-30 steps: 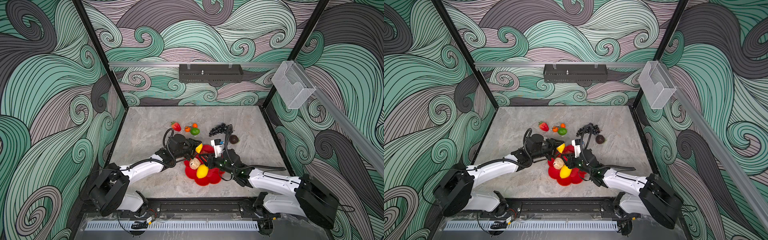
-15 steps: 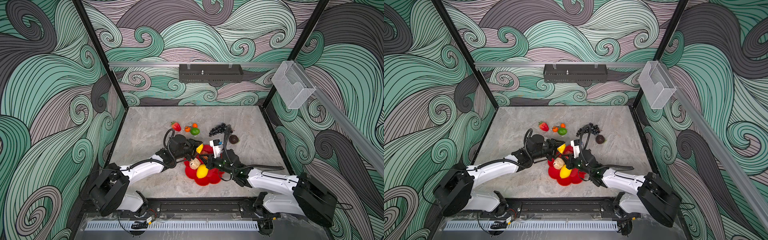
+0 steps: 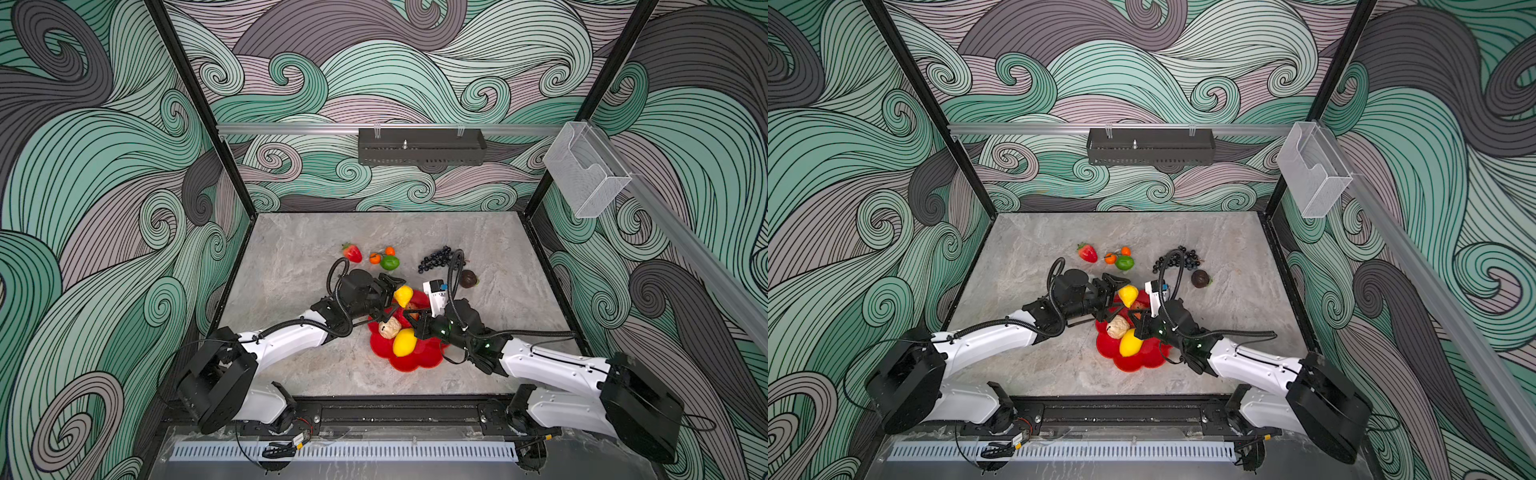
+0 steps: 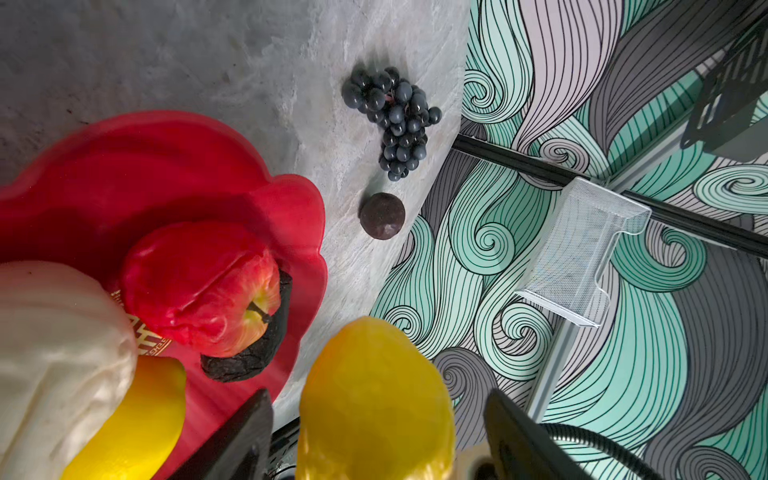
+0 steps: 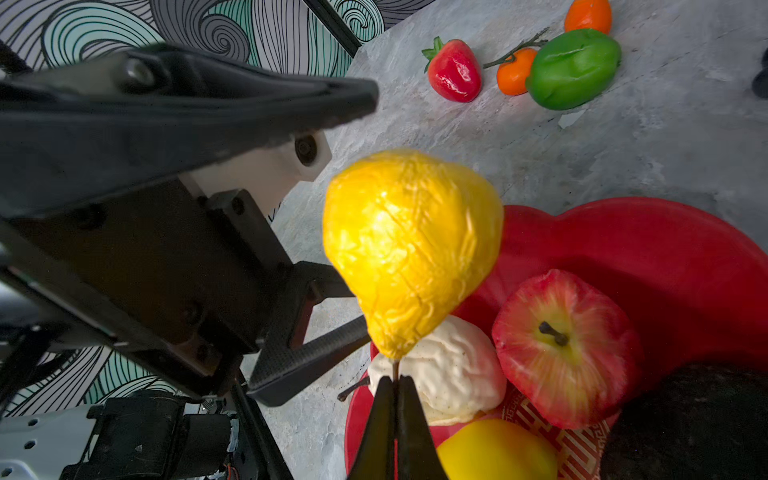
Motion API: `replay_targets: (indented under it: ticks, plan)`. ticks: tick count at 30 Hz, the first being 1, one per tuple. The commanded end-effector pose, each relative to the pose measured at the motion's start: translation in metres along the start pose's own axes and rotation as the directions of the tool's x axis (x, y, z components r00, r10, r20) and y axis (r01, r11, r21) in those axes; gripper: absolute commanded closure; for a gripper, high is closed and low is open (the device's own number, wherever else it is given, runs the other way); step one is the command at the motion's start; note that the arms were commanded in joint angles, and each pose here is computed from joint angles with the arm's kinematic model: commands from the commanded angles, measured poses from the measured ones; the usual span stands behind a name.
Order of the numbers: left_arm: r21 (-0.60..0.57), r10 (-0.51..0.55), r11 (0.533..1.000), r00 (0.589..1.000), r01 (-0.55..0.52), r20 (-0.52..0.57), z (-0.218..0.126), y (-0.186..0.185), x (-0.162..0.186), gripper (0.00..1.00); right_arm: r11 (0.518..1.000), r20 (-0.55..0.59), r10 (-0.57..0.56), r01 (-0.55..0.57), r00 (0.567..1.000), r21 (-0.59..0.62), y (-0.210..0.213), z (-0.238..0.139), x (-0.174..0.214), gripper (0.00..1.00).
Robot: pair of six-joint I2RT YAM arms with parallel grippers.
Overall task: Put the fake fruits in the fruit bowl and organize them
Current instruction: 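Grasp the yellow pear with the right gripper while the left gripper releases and withdraws, then lower the yellow pear into the red bowl beside the lemon with the right gripper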
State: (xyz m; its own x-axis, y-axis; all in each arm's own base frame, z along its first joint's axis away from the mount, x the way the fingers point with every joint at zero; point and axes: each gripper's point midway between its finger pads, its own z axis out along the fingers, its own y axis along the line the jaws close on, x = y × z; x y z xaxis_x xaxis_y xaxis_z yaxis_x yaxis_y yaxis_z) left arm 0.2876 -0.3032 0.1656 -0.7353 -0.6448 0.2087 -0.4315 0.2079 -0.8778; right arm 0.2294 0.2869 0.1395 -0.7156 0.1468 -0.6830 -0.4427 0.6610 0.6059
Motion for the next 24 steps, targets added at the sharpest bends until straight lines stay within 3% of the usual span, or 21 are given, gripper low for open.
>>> replay_targets:
  ticks: [1,8,15,20,24]
  plan:
    - [0.001,0.069,0.998,0.997,-0.069,0.032,-0.011,-0.006,-0.004,0.12,0.994,-0.031,-0.055,0.058,0.998,0.093,-0.006,-0.011,-0.005,0.99]
    - [-0.067,0.265,0.964,0.947,-0.257,0.183,-0.046,-0.013,-0.035,0.07,0.972,-0.194,-0.101,0.139,0.976,0.192,-0.021,-0.041,0.015,0.99]
    - [-0.238,0.531,0.845,0.804,-0.480,0.266,-0.093,-0.015,-0.063,0.06,0.948,-0.333,-0.043,0.143,0.942,0.284,-0.043,-0.073,0.045,0.99]
    - [-0.341,0.616,0.782,0.732,-0.522,0.290,-0.121,-0.003,-0.080,0.06,0.948,-0.428,0.031,0.109,0.903,0.299,-0.046,-0.090,0.070,1.00]
    - [-0.375,0.621,0.775,0.726,-0.509,0.296,-0.129,0.010,-0.090,0.06,0.942,-0.489,0.065,0.108,0.870,0.317,-0.047,-0.100,0.082,1.00]
